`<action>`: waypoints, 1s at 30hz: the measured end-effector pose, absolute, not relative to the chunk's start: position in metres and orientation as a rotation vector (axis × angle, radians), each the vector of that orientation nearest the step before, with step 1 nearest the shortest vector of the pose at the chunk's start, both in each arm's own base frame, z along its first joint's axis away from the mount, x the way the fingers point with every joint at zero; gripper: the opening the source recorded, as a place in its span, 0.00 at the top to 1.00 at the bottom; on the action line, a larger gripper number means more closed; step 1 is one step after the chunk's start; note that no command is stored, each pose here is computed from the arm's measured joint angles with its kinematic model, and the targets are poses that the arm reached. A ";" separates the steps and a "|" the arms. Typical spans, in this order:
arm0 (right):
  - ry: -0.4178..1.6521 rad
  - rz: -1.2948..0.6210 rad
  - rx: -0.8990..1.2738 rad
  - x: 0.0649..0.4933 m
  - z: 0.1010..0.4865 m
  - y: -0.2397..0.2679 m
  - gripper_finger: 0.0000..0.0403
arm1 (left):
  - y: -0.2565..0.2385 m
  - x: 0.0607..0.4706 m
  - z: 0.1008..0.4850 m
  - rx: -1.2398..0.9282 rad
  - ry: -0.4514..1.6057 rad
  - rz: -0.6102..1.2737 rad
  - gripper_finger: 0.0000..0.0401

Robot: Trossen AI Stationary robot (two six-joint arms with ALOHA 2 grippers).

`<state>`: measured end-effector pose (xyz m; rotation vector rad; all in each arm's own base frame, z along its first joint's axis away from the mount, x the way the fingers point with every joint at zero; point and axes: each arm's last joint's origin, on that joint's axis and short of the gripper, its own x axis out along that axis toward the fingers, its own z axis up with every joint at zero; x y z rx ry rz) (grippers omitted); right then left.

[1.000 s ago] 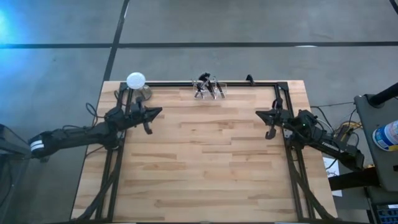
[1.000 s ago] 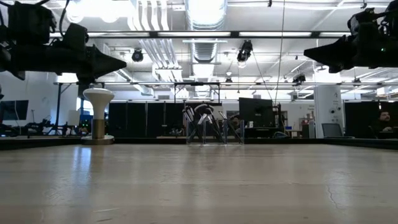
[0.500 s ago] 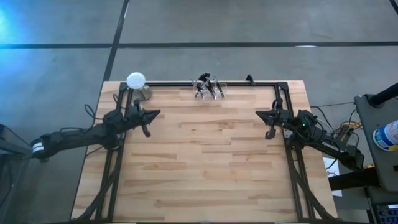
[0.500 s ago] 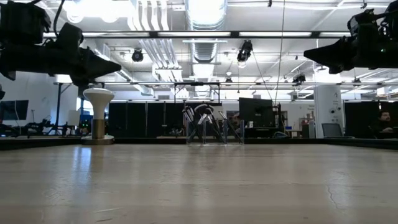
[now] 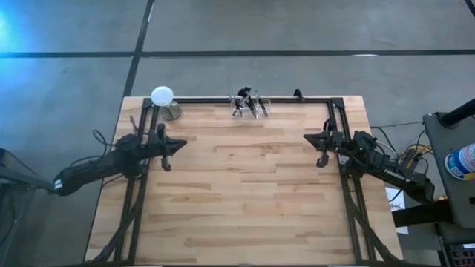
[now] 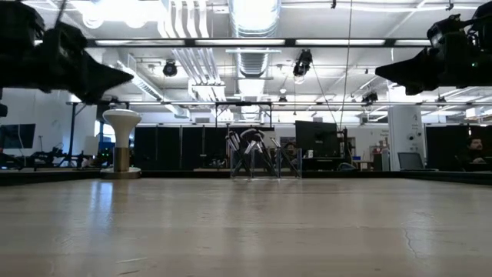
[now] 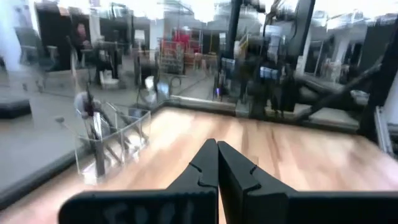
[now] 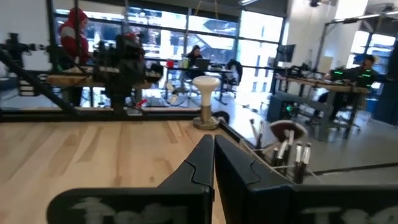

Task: Pick & Place Makeup Brushes
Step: Return to home position

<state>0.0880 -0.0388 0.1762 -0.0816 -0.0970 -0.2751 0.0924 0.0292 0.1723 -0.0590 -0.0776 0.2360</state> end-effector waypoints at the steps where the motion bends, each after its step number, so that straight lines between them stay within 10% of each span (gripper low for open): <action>1: -0.097 -0.263 -0.081 0.088 0.176 -0.038 0.98 | 0.029 0.093 0.171 -0.069 -0.060 0.235 1.00; 30: 0.029 -0.340 0.176 0.094 0.162 -0.043 0.98 | 0.032 0.092 0.166 -0.224 -0.049 0.326 1.00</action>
